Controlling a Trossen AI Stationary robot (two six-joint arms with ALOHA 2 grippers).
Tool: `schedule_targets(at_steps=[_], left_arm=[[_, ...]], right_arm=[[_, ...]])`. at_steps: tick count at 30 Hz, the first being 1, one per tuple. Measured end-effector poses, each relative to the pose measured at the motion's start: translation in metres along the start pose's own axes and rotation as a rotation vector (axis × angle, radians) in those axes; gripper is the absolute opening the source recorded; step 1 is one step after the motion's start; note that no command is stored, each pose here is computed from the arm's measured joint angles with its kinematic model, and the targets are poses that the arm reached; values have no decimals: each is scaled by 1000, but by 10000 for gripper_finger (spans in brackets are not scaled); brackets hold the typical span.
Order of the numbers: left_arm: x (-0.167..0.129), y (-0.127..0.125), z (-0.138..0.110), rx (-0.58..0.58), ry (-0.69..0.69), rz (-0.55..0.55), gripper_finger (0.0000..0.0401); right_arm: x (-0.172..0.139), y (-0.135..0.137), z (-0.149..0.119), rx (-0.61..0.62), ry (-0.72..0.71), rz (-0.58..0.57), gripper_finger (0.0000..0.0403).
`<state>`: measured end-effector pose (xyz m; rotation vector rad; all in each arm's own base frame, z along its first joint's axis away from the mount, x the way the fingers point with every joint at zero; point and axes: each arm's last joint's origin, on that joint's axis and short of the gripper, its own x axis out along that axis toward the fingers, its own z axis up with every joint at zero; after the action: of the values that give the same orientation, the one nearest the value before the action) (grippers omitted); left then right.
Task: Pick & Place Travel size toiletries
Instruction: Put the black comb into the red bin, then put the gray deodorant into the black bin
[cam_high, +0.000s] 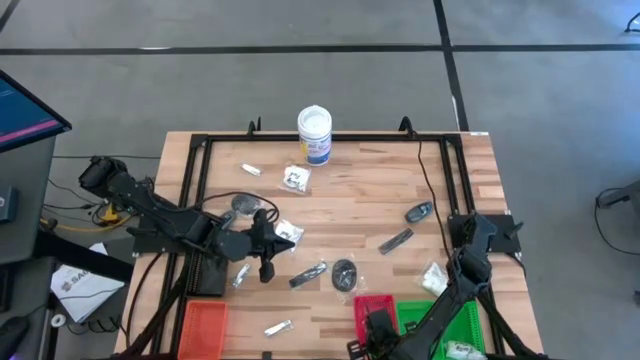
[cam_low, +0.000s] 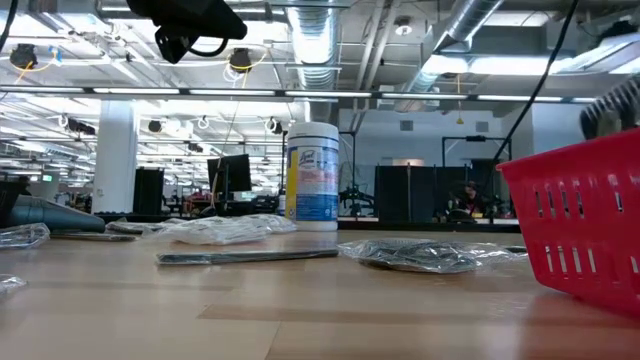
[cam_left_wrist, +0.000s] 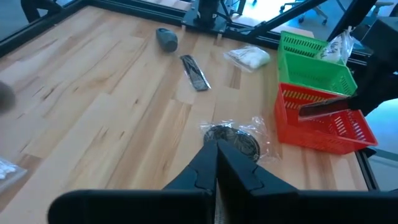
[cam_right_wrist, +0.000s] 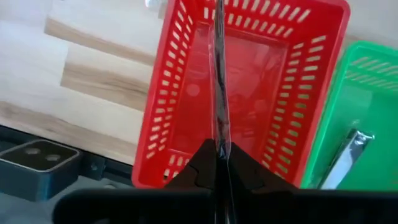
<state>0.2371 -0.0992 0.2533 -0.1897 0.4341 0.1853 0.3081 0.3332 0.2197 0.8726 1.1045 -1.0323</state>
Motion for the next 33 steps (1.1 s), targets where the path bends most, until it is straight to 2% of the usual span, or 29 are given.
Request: schedule_targets(at_steps=[8, 18, 23, 27, 33], left_arm=[[0, 0, 0, 0, 1, -1, 1], [0, 0, 0, 0, 2, -2, 1], [0, 0, 0, 0, 2, -2, 1], [0, 0, 0, 1, 2, -2, 1], [0, -1, -1, 1, 16, -31, 1]], right_arm=[[4, 5, 13, 23, -10, -22, 9], [3, 3, 11, 4, -18, -33, 119], [0, -1, 9, -23, -28, -34, 154], [-17, -3, 17, -72, -54, 27, 163], [-45, -2, 51, -192, -120, 118, 155]])
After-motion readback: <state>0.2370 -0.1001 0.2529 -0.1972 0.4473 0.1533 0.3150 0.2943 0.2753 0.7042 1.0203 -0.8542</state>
